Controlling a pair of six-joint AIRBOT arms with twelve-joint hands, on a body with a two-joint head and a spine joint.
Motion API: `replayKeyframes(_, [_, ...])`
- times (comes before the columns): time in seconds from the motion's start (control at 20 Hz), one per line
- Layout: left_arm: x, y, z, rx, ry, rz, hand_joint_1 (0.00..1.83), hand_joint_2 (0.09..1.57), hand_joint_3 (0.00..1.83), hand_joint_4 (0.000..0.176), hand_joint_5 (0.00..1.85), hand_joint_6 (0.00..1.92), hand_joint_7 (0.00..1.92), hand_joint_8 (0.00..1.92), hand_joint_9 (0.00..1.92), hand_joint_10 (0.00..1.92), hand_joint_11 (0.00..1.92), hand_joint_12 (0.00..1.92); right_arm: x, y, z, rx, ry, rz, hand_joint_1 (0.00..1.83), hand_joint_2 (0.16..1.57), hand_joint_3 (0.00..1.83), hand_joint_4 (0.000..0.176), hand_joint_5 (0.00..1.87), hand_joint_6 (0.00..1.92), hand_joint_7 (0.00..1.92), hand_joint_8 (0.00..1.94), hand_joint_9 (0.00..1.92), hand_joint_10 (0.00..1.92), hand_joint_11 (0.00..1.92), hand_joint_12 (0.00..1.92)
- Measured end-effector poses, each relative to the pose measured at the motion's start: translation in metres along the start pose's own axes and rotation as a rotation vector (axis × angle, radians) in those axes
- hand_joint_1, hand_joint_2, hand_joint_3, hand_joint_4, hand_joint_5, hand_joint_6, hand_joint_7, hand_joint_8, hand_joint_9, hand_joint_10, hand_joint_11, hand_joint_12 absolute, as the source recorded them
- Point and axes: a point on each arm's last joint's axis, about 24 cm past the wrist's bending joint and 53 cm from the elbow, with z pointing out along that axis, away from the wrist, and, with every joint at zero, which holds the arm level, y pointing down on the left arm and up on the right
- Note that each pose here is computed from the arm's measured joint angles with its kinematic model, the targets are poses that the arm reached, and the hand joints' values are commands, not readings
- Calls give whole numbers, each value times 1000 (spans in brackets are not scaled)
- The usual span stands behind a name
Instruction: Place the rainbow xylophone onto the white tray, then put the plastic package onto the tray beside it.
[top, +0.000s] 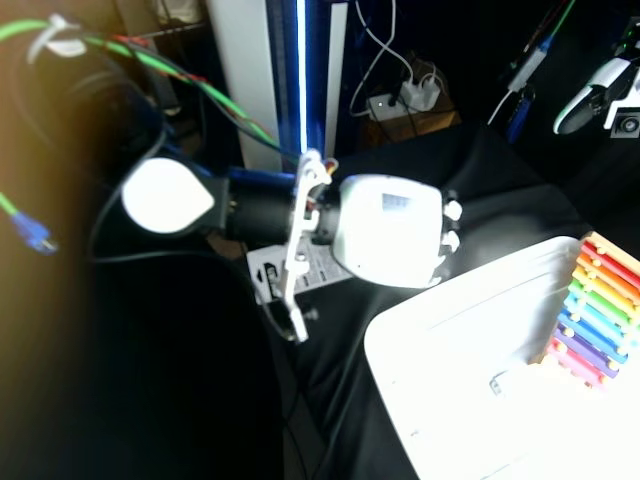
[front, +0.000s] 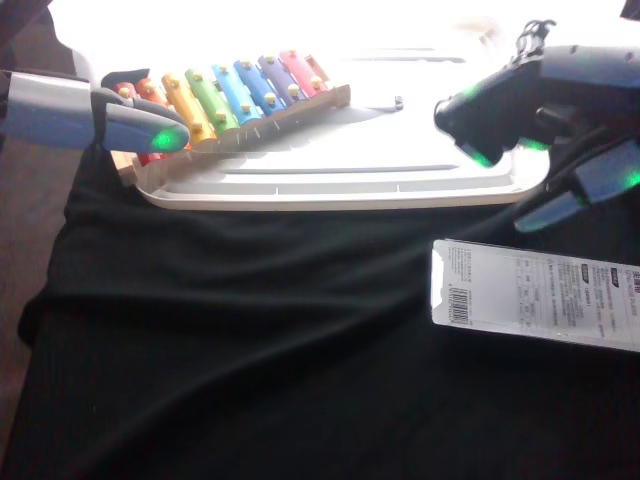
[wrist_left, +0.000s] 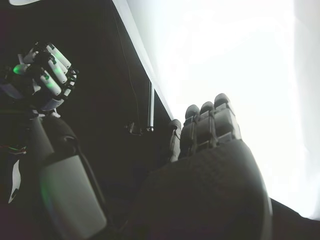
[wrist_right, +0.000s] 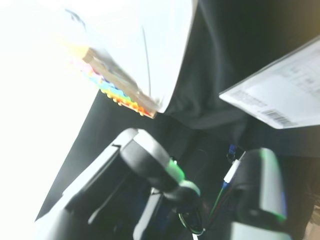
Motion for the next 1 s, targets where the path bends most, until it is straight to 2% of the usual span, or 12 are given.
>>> replayKeyframes(0.05, [0,0,0,0,0,0,794,709,0,140,0,0,70,0,37,1,0,0,-1,0,-2,3,-4,2,1028,1049,787,36,504,1921,621,1901,818,1921,895,1921])
replayKeyframes(0.1, [2,1,-2,-2,6,1,803,710,0,144,0,0,66,0,22,0,0,0,1,3,-5,5,1,3,734,1245,417,131,449,1896,549,1936,673,1921,730,1921])
replayKeyframes(0.15, [3,2,-2,-3,7,2,811,711,0,144,0,0,64,0,22,1,0,0,2,3,-5,5,2,2,710,1325,178,167,478,1808,519,1940,615,1921,638,1921])
replayKeyframes(0.25, [3,2,-2,-5,7,1,847,709,0,151,0,0,60,0,27,3,0,0,10,6,-10,3,19,14,755,1340,22,176,549,1661,445,1746,527,1817,562,1887])
replayKeyframes(0.3, [2,3,-2,-8,3,-3,835,702,0,157,3,1,60,0,35,6,0,0,14,6,-13,5,28,13,652,1191,0,42,472,1434,507,1496,557,1642,567,1762])
replayKeyframes(0.35, [1,3,-2,-10,2,-4,824,698,0,159,6,2,63,1,41,8,0,0,15,6,-15,10,32,10,628,1131,0,0,482,1239,562,1330,590,1561,598,1720])
replayKeyframes(0.45, [3,4,-3,-10,4,-6,831,721,3,148,3,1,90,11,52,10,13,6,15,4,-23,24,31,13,520,1054,0,0,574,549,707,646,665,1047,602,1324])
replayKeyframes(0.55, [4,3,-4,-11,7,-6,827,717,1,141,0,0,97,10,55,9,5,3,18,3,-28,34,38,11,507,1005,1,0,574,111,692,286,599,886,487,1289])
replayKeyframes(0.65, [2,3,-4,-9,2,-5,815,719,2,142,0,0,70,0,50,5,6,3,26,1,-34,47,54,23,543,977,1,0,446,5,634,67,561,597,391,1221])
replayKeyframes(0.8, [0,4,-5,-14,-2,-6,824,711,0,129,0,0,61,1,45,2,1,1,34,-1,-43,65,75,29,565,860,1,0,280,0,532,1,610,78,354,925])
replayKeyframes(0.95, [2,5,-7,-15,3,-7,811,721,3,105,0,0,62,1,43,0,3,2,38,-7,-50,90,81,35,617,809,0,0,200,0,459,0,552,1,278,858])
replayKeyframes(1.0, [3,4,-7,-14,4,-9,805,726,4,109,0,0,65,3,43,1,7,4,40,-8,-52,97,85,37,639,796,0,0,176,0,440,0,515,0,247,850])
